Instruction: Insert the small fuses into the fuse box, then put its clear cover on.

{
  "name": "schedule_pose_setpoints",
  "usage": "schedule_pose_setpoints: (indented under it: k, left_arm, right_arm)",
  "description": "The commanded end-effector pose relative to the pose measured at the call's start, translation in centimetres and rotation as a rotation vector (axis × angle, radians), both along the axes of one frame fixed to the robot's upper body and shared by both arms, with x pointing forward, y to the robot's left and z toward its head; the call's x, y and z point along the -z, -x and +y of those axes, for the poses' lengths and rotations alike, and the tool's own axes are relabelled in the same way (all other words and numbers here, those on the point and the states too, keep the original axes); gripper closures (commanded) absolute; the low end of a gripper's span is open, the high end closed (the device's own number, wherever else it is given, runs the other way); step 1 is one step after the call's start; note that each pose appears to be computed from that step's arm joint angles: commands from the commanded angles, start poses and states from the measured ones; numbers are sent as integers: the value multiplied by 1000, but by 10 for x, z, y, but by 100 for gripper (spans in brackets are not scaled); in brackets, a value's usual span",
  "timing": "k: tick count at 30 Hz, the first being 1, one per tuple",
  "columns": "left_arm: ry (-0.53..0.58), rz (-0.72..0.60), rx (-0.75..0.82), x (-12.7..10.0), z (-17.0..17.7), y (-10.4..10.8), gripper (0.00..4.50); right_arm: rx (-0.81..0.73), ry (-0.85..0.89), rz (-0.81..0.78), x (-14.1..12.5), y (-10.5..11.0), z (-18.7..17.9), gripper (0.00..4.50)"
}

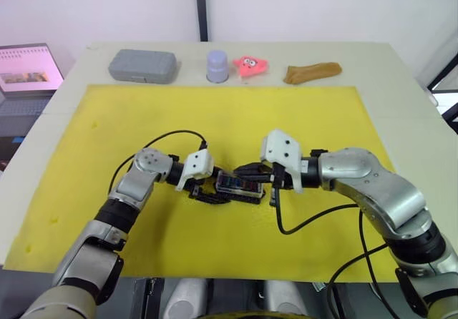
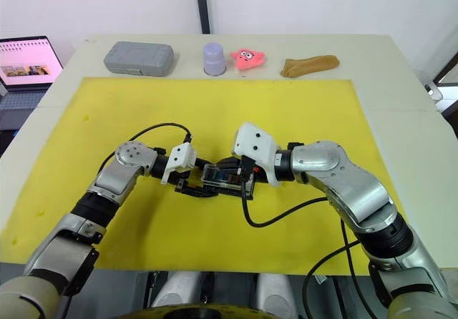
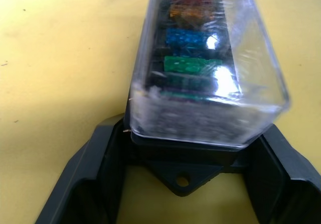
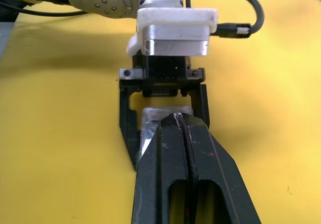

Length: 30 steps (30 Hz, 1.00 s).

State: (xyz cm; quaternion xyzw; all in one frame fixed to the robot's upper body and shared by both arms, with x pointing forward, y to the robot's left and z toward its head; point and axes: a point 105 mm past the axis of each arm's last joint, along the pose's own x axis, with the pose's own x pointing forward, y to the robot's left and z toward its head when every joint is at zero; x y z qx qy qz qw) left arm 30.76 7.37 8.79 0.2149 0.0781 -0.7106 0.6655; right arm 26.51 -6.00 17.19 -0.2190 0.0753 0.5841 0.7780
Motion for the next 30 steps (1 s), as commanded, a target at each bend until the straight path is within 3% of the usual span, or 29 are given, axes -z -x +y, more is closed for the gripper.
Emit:
schedule_pose_setpoints:
  k: [1,14,17,20,22,30]
  left_arm:
    - [-31,-12,-29,3,7,-3,194]
    - [-39,-17,-28,3,8,-3,194]
    - [-41,-19,-35,3,9,-3,194]
    - [-43,-18,-36,4,9,-1,194]
    - [-45,-17,-36,4,10,0,194]
    - [-50,-16,-54,4,12,0,194]
  right_arm:
    - [-21,-3,-39,-10,3,2,450]
    - [20,-28,-56,-22,-8,3,450]
    - [51,5,64,8,-8,1,450]
    - [101,158,212,69,-5,-14,450]
    - [111,212,243,90,-3,-20,450]
    - [118,164,198,74,-12,-14,450]
